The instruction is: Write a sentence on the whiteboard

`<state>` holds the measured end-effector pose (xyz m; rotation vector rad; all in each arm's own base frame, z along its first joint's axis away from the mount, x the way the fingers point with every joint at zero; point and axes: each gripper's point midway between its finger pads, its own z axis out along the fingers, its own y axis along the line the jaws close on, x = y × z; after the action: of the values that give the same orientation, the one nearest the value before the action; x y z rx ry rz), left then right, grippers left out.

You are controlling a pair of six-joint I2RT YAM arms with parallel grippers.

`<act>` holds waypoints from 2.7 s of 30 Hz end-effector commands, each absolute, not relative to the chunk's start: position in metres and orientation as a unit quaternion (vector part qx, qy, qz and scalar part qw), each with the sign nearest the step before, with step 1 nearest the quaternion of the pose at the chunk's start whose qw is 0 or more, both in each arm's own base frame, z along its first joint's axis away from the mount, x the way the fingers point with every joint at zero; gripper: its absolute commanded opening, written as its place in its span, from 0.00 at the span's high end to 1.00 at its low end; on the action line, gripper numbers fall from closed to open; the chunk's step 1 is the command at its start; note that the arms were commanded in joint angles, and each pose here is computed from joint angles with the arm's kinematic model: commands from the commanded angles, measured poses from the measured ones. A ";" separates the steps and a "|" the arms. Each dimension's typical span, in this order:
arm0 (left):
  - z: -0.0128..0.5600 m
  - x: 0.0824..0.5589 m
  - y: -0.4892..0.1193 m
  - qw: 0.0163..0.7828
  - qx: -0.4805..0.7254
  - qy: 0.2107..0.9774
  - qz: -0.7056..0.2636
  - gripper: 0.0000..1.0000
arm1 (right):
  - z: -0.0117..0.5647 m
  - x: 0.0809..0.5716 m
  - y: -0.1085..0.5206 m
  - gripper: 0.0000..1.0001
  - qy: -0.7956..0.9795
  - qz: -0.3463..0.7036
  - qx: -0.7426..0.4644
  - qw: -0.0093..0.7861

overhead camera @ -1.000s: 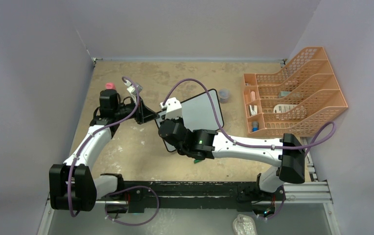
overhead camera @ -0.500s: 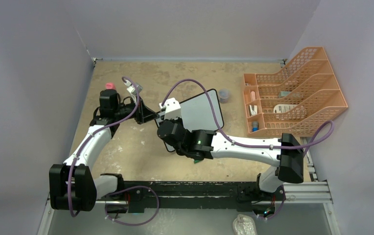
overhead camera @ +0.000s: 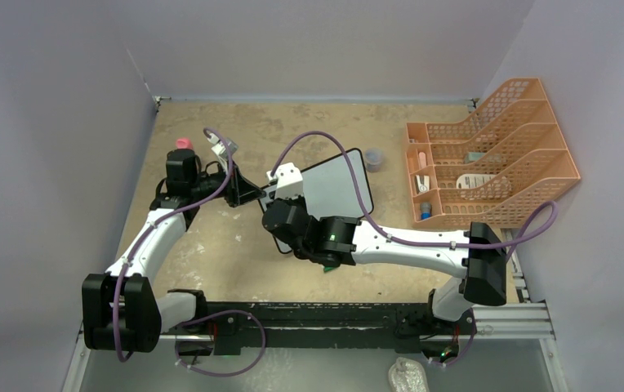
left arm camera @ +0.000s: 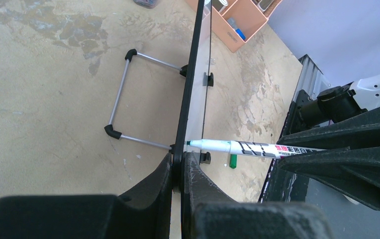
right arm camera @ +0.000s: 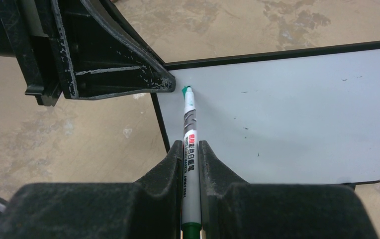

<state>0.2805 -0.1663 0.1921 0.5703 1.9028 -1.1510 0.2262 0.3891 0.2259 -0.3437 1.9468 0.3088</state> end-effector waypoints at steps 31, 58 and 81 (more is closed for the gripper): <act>0.209 0.286 -0.167 0.432 0.246 0.742 -0.450 1.00 | 0.225 0.234 0.361 1.00 0.830 0.110 -0.096 0.538; 0.208 0.287 -0.168 0.431 0.247 0.742 -0.450 1.00 | 0.212 0.216 0.383 1.00 0.838 0.140 -0.140 0.509; 0.207 0.287 -0.168 0.430 0.246 0.743 -0.450 1.00 | 0.204 0.215 0.378 1.00 0.843 0.118 -0.142 0.505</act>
<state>0.2802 -0.1664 0.1921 0.5706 1.9030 -1.1525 0.2144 0.3822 0.2074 -0.3560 2.0318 0.3253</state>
